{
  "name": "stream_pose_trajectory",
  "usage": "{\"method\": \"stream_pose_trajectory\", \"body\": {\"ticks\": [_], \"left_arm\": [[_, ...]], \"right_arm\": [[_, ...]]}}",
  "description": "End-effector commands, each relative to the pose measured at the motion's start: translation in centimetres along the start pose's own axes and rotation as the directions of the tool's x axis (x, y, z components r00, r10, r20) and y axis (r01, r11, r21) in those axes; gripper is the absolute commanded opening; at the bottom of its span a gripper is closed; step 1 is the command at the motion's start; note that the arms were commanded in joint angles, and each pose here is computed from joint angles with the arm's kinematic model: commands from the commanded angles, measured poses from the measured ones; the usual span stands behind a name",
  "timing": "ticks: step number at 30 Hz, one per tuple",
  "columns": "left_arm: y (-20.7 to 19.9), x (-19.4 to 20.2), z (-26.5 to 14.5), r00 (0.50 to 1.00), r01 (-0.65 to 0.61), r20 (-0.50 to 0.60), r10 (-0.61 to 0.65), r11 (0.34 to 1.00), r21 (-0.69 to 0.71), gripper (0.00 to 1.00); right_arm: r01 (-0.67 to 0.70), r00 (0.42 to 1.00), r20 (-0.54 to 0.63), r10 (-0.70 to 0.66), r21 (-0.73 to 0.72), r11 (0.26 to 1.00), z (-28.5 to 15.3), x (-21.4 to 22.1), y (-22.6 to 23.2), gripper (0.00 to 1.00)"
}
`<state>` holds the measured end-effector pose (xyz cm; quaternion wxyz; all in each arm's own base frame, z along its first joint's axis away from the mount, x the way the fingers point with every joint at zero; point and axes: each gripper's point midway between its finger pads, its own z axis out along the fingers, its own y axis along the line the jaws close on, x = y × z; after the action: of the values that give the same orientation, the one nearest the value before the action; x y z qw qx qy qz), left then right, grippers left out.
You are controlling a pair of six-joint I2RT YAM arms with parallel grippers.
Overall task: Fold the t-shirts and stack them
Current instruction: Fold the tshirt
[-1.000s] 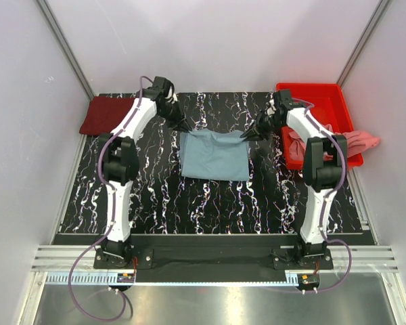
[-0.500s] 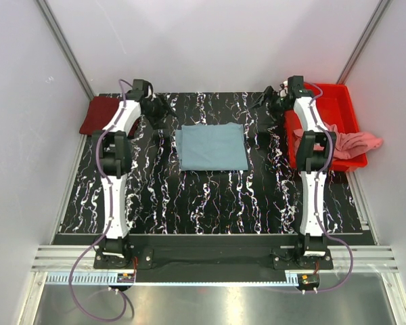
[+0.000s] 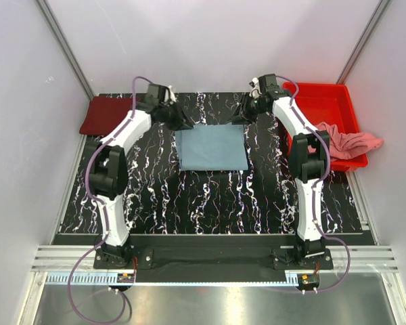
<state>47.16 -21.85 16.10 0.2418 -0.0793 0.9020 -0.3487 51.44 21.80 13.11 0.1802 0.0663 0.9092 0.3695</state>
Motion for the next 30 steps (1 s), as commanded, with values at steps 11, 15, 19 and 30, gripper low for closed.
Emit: {"method": "stream_pose_trajectory", "body": {"ticks": [11,15,19,30], "left_arm": [[3.3,8.8,2.6,0.99,0.032,-0.133,-0.037,0.999,-0.038,0.04],[5.2,10.3,2.7,0.989,0.046,-0.137,-0.058,0.995,-0.086,0.04],[7.4,12.5,2.7,0.984,0.057,-0.159,-0.079,0.989,-0.133,0.02],[7.6,11.6,0.4,0.99,-0.06,-0.14,0.036,0.983,-0.174,0.25]], "right_arm": [[-0.006,0.999,0.046,0.009,-0.076,0.997,4.5,-1.7,-2.6,0.05],[-0.013,0.997,0.074,0.019,-0.076,0.997,7.0,-2.5,-4.7,0.04],[-0.034,0.992,0.122,0.039,-0.039,0.999,8.7,-4.4,-7.3,0.04],[-0.043,0.987,0.151,0.056,-0.084,0.996,7.6,-7.6,-8.9,0.08]]}}
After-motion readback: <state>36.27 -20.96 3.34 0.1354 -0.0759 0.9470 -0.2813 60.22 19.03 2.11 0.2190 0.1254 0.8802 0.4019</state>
